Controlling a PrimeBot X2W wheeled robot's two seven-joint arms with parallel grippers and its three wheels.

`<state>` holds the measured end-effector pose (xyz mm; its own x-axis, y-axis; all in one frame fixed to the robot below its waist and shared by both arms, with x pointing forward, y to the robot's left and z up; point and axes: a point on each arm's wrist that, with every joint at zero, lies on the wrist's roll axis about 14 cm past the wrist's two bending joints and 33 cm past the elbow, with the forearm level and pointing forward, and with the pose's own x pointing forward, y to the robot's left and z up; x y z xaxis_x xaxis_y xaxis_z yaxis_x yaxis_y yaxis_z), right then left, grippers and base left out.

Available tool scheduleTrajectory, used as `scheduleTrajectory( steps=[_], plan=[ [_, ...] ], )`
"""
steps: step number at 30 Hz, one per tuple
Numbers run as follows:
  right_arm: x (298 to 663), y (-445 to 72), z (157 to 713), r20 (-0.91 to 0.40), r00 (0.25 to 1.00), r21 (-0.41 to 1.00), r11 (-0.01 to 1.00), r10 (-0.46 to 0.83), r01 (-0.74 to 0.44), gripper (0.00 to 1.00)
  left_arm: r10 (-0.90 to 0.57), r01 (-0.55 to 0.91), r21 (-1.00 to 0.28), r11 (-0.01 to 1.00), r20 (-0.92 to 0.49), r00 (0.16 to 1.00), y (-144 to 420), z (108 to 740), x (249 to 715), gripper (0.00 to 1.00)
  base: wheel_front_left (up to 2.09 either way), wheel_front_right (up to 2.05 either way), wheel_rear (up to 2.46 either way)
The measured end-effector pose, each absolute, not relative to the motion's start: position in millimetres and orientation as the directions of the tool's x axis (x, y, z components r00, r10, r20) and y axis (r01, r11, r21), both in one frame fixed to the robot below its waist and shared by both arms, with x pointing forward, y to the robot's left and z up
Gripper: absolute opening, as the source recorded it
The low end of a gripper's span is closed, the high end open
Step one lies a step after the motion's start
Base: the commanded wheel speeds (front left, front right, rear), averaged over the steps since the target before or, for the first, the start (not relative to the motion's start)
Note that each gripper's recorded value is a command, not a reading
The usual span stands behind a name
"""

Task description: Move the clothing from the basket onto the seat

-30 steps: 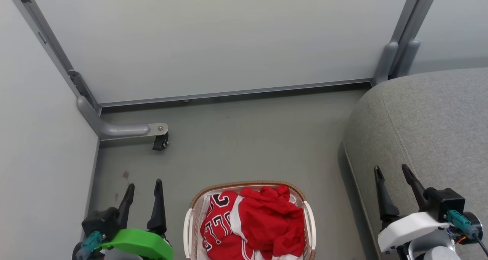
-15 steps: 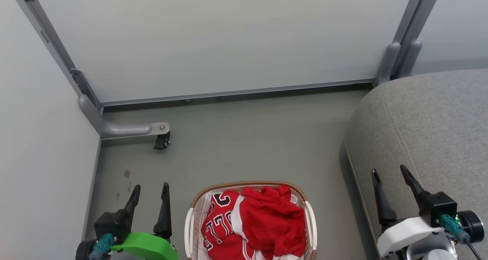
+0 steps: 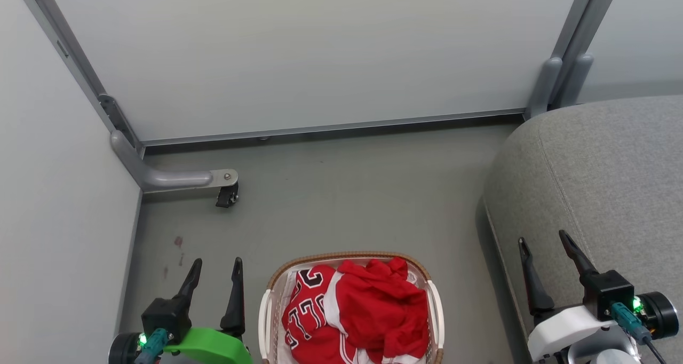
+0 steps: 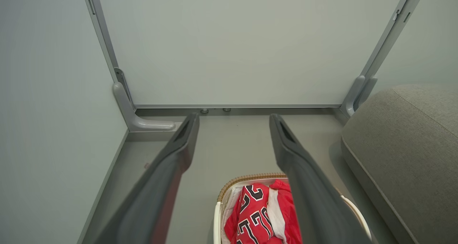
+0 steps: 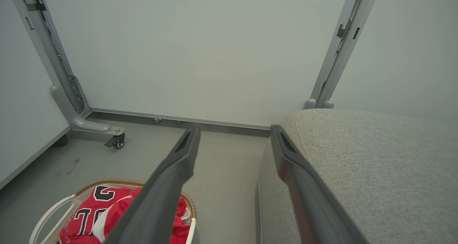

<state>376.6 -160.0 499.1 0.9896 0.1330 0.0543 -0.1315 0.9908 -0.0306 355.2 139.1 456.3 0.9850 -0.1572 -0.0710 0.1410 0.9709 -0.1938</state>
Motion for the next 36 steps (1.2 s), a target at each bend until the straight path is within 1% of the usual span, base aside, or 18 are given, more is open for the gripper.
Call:
scheduleTrajectory(
  steps=[14,19,23,28,31,36],
  plan=[
    [378,-161,497,0.049,0.990,-0.028,0.991,0.131,-0.130,1.00,-0.163,0.145,-0.193,0.970,-0.081,0.983,138,453,357,1.00,0.00,0.00,0.00],
    [384,-160,495,0.045,0.990,-0.027,0.991,0.131,-0.130,1.00,-0.181,0.163,-0.188,0.968,-0.083,0.980,132,452,366,1.00,0.00,0.00,0.00],
    [397,-157,495,0.049,0.989,-0.026,0.990,0.140,-0.139,1.00,-0.206,0.189,-0.184,0.965,-0.079,0.975,125,453,382,1.00,0.00,0.00,0.00],
    [419,-154,494,0.055,0.987,-0.024,0.989,0.148,-0.147,1.00,-0.249,0.227,-0.173,0.958,-0.115,0.962,112,440,406,1.00,0.00,0.00,0.00],
    [436,-153,491,0.059,0.987,-0.019,0.989,0.149,-0.149,1.00,-0.274,0.248,-0.168,0.954,-0.159,0.948,104,423,423,1.00,0.00,0.00,0.00],
    [460,-155,474,0.033,0.989,-0.007,0.990,0.144,-0.144,1.00,-0.307,0.267,-0.172,0.948,-0.277,0.910,93,377,446,1.00,0.00,0.00,0.00]
  ],
)
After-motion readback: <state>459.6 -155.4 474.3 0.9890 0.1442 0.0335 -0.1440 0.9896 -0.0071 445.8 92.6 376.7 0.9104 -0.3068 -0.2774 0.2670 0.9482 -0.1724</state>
